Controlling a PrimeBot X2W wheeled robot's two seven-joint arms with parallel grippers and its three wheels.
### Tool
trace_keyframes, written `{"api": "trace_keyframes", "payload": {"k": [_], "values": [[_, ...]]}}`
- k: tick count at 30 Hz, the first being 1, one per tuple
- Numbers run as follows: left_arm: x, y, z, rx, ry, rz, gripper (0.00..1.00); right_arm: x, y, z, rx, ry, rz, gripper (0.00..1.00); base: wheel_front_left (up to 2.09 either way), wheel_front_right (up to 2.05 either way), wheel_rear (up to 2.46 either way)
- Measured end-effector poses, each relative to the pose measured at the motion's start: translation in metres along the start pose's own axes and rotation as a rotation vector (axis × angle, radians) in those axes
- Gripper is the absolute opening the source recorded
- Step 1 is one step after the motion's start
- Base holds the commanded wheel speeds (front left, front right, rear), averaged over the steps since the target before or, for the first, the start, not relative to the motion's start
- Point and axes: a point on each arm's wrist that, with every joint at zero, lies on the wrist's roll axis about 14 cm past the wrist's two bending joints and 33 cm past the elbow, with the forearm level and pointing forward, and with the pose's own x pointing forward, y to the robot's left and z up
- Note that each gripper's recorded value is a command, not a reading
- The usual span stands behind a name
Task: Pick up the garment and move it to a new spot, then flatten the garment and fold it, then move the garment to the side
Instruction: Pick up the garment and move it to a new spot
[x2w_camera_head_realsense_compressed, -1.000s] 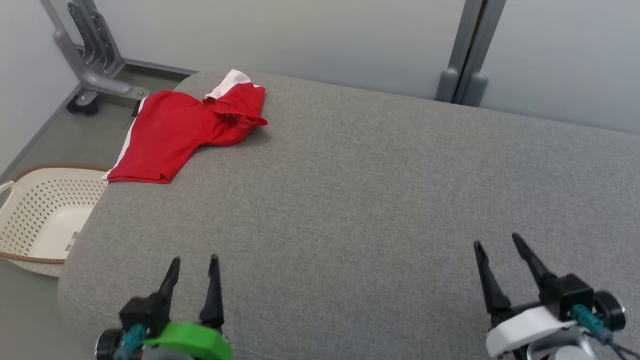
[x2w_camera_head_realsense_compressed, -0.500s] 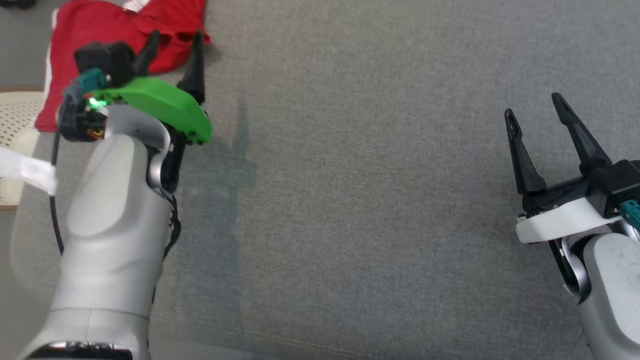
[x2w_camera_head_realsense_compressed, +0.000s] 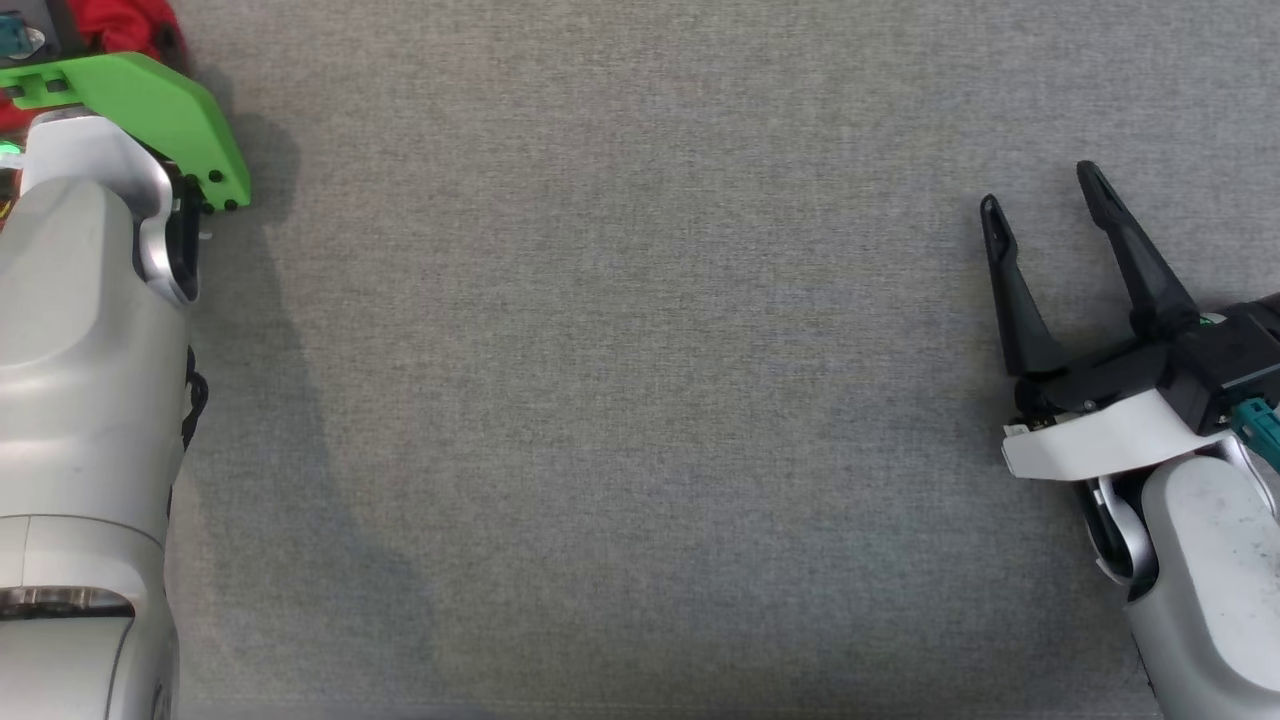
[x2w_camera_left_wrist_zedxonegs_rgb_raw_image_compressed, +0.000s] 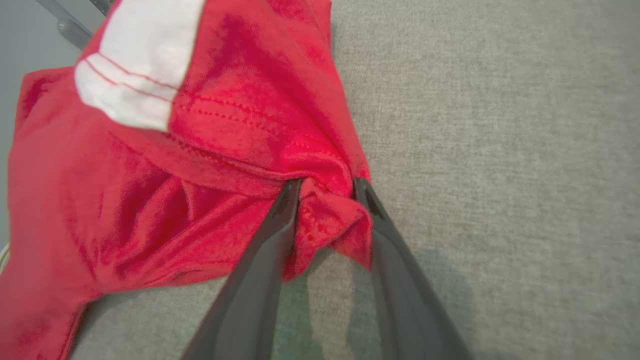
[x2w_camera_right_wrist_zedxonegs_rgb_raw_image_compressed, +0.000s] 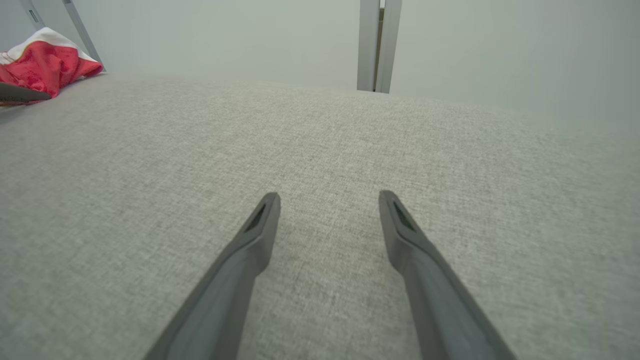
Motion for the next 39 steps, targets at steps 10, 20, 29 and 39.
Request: {"api": "trace_keyframes", "payload": {"k": [10,20,29,39], "values": [[-0.028,-0.055,0.061,-0.019,-0.21,-0.219,0.0,-0.036,-0.004,0.005,0.04,0.039,-0.082,1.0,0.0,0.0,0.0],[-0.156,-0.152,0.15,-0.124,-0.485,-0.603,0.0,-0.066,0.016,0.05,0.053,-0.04,-0.099,1.0,0.0,0.0,0.0],[-0.33,-0.218,0.18,-0.278,-0.582,-1.082,0.0,-0.098,0.007,0.092,0.025,-0.135,-0.166,1.0,0.0,0.0,0.0],[-0.452,-0.246,0.198,-0.476,-0.51,-1.447,0.0,-0.145,-0.023,0.108,0.024,-0.183,-0.316,1.0,0.0,0.0,0.0]]}}
